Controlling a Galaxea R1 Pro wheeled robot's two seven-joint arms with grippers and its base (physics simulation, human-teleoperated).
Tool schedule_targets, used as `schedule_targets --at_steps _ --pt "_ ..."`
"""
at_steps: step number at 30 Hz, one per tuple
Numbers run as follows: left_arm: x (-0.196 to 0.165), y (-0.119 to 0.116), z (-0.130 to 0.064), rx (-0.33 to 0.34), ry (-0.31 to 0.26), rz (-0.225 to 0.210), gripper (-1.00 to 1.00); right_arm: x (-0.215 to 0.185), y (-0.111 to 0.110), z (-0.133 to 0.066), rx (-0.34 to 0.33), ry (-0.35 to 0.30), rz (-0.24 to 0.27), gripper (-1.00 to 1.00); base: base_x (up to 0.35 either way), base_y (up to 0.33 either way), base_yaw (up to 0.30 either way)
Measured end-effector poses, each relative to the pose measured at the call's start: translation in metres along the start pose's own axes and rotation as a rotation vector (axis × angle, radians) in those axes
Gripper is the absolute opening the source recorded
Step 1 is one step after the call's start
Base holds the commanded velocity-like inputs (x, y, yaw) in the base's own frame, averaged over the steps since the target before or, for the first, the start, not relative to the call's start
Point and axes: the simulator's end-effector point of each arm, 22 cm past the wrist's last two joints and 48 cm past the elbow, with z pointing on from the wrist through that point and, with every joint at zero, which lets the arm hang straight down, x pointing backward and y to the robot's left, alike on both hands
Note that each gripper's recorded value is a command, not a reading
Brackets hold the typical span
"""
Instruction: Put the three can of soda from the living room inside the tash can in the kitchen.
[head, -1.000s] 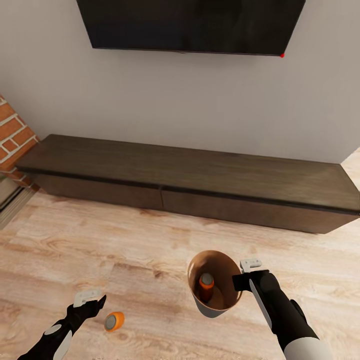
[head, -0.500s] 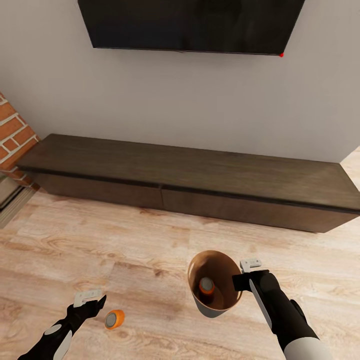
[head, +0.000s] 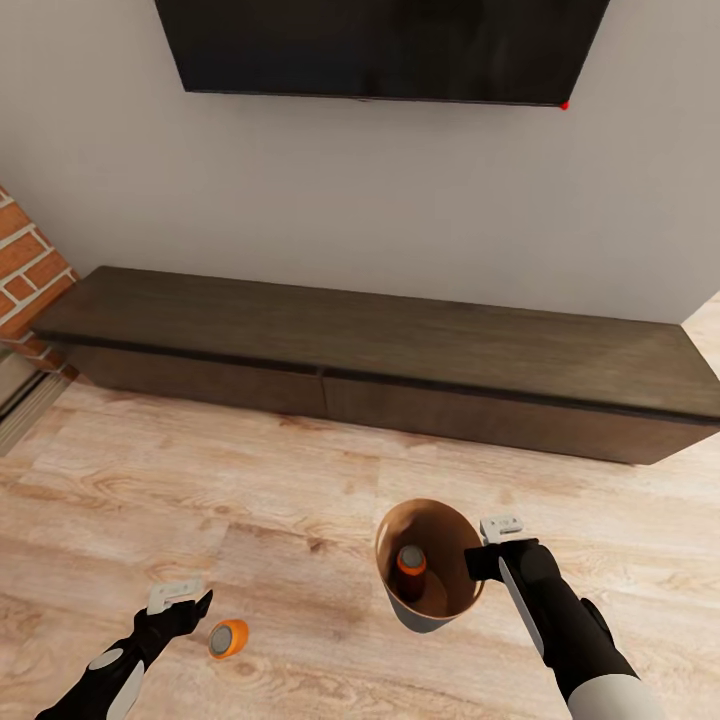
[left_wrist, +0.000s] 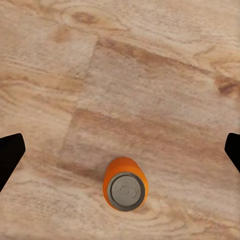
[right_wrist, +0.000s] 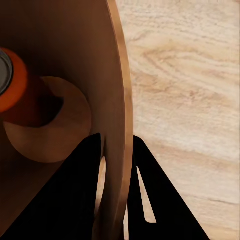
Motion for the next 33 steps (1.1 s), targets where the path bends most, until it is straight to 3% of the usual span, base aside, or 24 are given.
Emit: schedule_targets --at_steps 29,33 --pt "0.035 0.002 0.047 0.0 -0.001 0.0 1.0 0.016 0.003 0.054 0.001 -0.005 -0.001 -1.0 0.0 0.0 0.0" --pt "0.035 0.002 0.047 0.0 -0.001 0.0 1.0 0.016 0.003 0.055 0.0 -0.006 0.0 -1.0 0.0 0.0 0.0"
